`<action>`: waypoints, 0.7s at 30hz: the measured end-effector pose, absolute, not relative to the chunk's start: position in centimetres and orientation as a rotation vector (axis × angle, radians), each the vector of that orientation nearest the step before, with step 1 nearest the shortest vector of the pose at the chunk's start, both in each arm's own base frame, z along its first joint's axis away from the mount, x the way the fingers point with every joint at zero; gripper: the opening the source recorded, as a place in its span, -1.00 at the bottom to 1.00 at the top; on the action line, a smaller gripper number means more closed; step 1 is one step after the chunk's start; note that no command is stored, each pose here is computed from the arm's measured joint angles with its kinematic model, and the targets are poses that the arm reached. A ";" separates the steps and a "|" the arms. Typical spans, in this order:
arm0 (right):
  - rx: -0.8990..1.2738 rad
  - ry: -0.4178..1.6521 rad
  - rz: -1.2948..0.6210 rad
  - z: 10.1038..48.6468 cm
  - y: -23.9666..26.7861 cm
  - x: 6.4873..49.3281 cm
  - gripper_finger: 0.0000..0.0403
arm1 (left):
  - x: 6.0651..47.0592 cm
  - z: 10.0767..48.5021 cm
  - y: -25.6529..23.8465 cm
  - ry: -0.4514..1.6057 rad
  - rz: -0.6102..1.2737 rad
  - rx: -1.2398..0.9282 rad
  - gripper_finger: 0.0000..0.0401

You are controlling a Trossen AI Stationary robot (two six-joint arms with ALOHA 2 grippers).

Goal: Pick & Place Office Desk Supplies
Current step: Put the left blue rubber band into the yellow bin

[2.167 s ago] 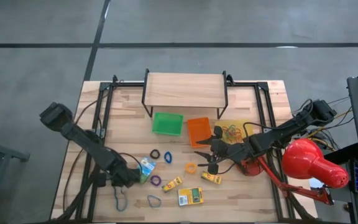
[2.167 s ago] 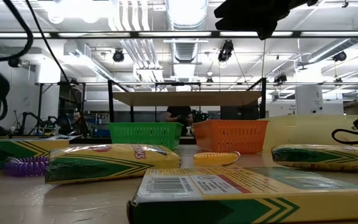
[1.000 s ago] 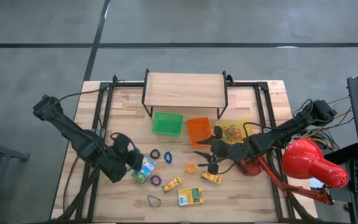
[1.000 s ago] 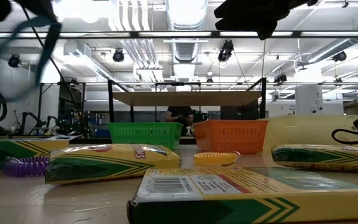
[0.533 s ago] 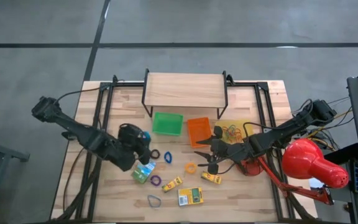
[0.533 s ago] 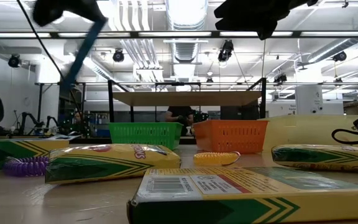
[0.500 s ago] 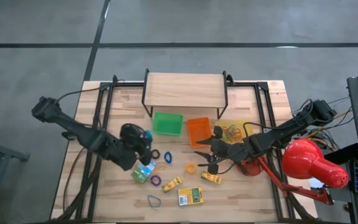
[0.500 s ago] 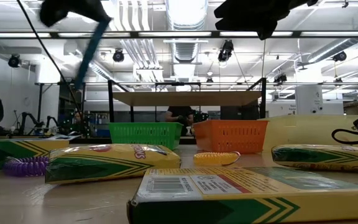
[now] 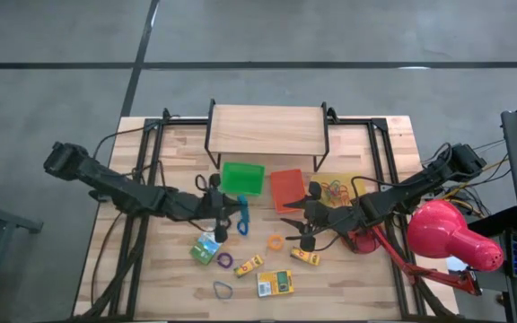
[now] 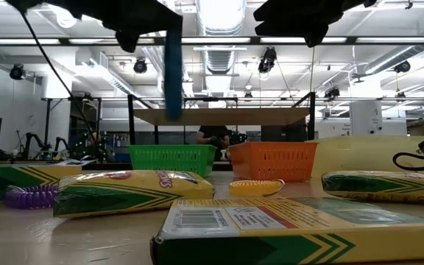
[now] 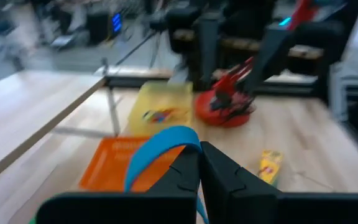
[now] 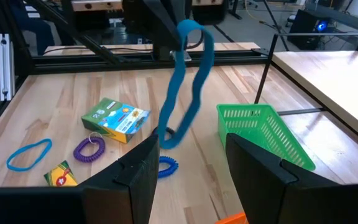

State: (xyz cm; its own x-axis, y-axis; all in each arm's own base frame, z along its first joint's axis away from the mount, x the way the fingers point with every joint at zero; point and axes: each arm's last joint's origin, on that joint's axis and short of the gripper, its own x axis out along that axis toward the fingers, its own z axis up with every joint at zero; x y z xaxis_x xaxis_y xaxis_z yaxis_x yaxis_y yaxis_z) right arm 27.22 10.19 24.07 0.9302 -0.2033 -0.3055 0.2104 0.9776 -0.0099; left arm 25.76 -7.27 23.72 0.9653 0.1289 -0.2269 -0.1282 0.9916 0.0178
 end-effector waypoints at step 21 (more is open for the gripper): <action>0.022 0.312 -0.212 24.1 10.2 27.2 -0.09 | 31.8 17.4 -4.3 0.272 -0.026 0.040 -0.96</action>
